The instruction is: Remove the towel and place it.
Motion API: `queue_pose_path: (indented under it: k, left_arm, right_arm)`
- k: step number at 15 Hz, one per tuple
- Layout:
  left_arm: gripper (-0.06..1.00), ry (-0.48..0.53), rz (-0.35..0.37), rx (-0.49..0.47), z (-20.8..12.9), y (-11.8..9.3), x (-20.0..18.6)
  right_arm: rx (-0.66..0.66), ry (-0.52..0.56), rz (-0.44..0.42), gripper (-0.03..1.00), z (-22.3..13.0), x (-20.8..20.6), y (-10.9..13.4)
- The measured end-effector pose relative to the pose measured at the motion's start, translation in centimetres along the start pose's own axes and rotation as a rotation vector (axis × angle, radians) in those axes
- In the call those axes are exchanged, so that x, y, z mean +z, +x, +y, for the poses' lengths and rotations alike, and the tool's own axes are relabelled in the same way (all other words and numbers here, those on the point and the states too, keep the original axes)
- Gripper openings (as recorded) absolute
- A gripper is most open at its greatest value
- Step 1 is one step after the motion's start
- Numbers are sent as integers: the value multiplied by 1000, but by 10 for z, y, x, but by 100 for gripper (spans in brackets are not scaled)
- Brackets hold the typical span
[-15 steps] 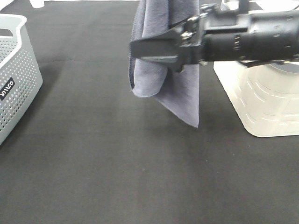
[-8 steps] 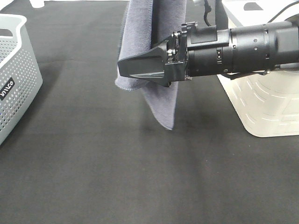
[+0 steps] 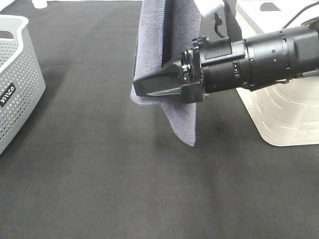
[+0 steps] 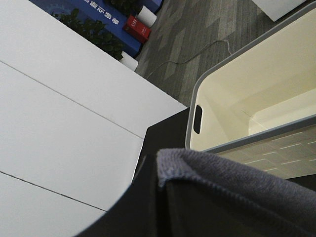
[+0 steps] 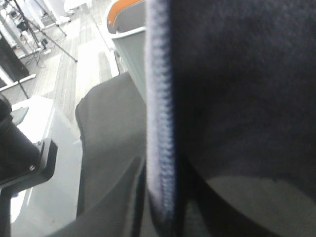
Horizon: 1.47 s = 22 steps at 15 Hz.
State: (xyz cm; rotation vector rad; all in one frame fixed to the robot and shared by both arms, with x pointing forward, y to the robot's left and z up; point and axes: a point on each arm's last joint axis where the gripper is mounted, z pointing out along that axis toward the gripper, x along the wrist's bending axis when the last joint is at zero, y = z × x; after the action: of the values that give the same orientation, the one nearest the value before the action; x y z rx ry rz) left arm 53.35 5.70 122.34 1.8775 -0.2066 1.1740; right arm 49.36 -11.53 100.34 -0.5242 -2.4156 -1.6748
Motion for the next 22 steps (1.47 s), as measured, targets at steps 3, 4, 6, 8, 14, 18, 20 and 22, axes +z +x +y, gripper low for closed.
queue_pose_path:
  k: [3, 4, 6, 8, 14, 18, 20, 22]
  left_arm:
    - [0, 0, 0, 0, 0, 0, 0]
    - [0, 0, 0, 0, 0, 0, 0]
    - [0, 1, 0, 1, 0, 0, 0]
    - [0, 7, -9, -1, -3, 0, -1]
    - [0, 167, -135, -155, -45, 2, -3]
    - [0, 319, -259, -142, -58, -9, -9]
    - [0, 404, -235, -145, -65, -7, -12]
    - [0, 466, -175, -156, -72, -3, -11]
  right_arm:
    - [-7, 40, 5, 8, 4, -7, 9]
    - [-8, 53, 7, 5, 5, -9, 12]
    - [32, 101, -3, 0, 7, -17, 21]
    - [85, 153, -43, 0, 9, -24, 27]
    - [155, 461, -233, 0, 23, -60, 42]
    - [87, 598, -472, 0, 72, -94, 40]
    - [27, 649, -571, 0, 89, -109, 38]
    - [-2, 692, -611, 0, 98, -109, 26]
